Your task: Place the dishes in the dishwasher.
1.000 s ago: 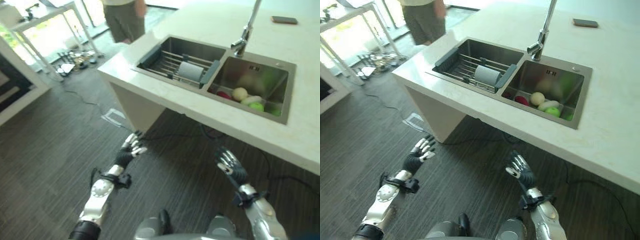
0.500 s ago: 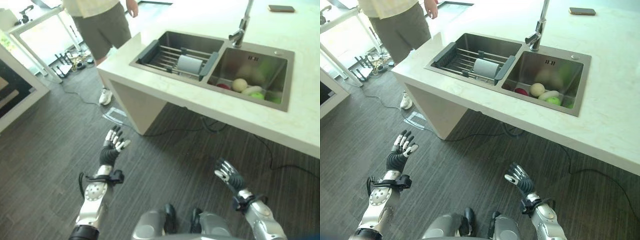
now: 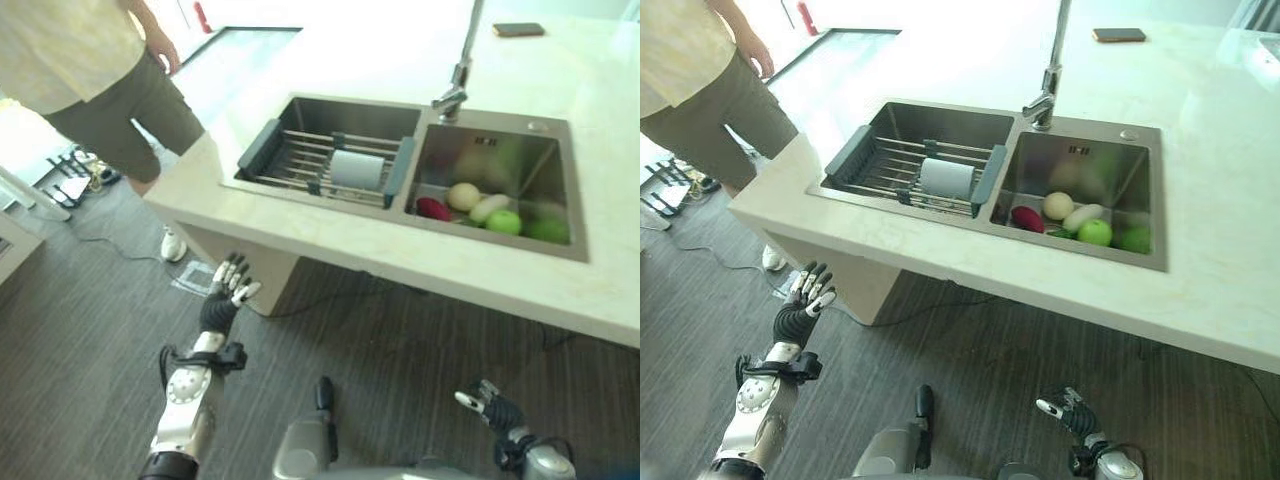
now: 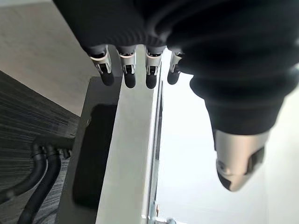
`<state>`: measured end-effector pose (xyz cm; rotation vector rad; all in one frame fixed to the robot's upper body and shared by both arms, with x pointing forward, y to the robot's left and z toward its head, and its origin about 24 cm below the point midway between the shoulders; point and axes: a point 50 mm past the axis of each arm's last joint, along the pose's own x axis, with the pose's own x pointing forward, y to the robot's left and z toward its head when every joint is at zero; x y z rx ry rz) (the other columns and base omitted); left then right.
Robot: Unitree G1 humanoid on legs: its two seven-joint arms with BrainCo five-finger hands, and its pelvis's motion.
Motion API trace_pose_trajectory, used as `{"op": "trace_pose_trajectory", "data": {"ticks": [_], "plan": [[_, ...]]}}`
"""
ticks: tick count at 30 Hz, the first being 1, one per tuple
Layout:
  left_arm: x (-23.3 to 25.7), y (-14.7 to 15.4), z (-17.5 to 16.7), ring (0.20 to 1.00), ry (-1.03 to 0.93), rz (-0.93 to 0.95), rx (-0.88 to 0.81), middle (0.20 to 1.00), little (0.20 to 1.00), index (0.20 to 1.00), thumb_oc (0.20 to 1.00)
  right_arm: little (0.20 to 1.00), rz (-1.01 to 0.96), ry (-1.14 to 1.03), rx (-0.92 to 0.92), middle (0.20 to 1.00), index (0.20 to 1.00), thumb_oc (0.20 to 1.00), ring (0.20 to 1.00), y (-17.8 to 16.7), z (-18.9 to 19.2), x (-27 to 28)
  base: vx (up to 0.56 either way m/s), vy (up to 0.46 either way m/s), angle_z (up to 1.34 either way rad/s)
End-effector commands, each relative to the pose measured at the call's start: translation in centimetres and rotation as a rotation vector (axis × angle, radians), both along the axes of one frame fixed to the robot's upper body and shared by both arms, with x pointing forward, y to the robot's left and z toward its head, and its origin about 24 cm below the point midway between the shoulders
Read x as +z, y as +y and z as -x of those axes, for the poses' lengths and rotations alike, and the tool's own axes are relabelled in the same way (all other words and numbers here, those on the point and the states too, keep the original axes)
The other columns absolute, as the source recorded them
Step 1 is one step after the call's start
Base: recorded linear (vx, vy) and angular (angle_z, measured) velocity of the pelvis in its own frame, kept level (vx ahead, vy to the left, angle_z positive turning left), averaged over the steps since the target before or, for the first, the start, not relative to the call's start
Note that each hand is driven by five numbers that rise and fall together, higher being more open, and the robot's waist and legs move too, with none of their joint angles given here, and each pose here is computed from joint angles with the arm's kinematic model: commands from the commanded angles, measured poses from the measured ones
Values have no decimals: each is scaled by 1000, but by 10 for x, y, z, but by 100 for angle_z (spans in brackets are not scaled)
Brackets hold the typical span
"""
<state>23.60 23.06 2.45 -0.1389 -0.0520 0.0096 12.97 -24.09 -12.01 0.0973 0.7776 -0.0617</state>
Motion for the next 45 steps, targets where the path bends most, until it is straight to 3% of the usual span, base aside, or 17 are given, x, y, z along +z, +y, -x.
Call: {"op": "trace_pose_trajectory", "data": {"ticks": [1, 9, 17, 26, 29, 33, 40, 45], "plan": [[34, 4, -12, 1000, -148, -85, -51, 1000, 1000, 1000, 1000, 1000, 22, 13, -64, 1000, 1000, 1000, 1000, -6, 1, -3, 193, 190, 18], [52, 4, -19, 1000, -239, -144, -33, 1000, 1000, 1000, 1000, 1000, -24, 93, -334, 1000, 1000, 1000, 1000, -19, 31, -16, 122, 178, 0], [102, 21, -11, 1000, -495, -186, 144, 1000, 1000, 1000, 1000, 1000, -26, 56, -217, 1000, 1000, 1000, 1000, -17, 5, -11, -20, -71, -66], [115, 25, 4, 1000, -591, -80, 287, 1000, 1000, 1000, 1000, 1000, -22, 164, -255, 1000, 1000, 1000, 1000, -8, 21, -23, 26, -137, 16], [125, 39, 18, 1000, -698, 29, 392, 1000, 1000, 1000, 1000, 1000, -21, 194, -280, 1000, 1000, 1000, 1000, -9, 32, -26, -16, -117, 2], [144, 45, 36, 1000, -855, 8, 457, 1000, 1000, 1000, 1000, 1000, -30, 245, -319, 1000, 1000, 1000, 1000, -11, 49, -32, -11, -99, 26], [166, 46, 41, 1000, -935, -27, 397, 1000, 1000, 1000, 1000, 1000, -55, 236, -309, 1000, 1000, 1000, 1000, -7, 57, -34, 19, -42, 18], [163, 29, 6, 1000, -685, -196, 90, 1000, 1000, 1000, 1000, 1000, -56, 215, -270, 1000, 1000, 1000, 1000, -4, 49, -33, 27, 0, 1]]}}
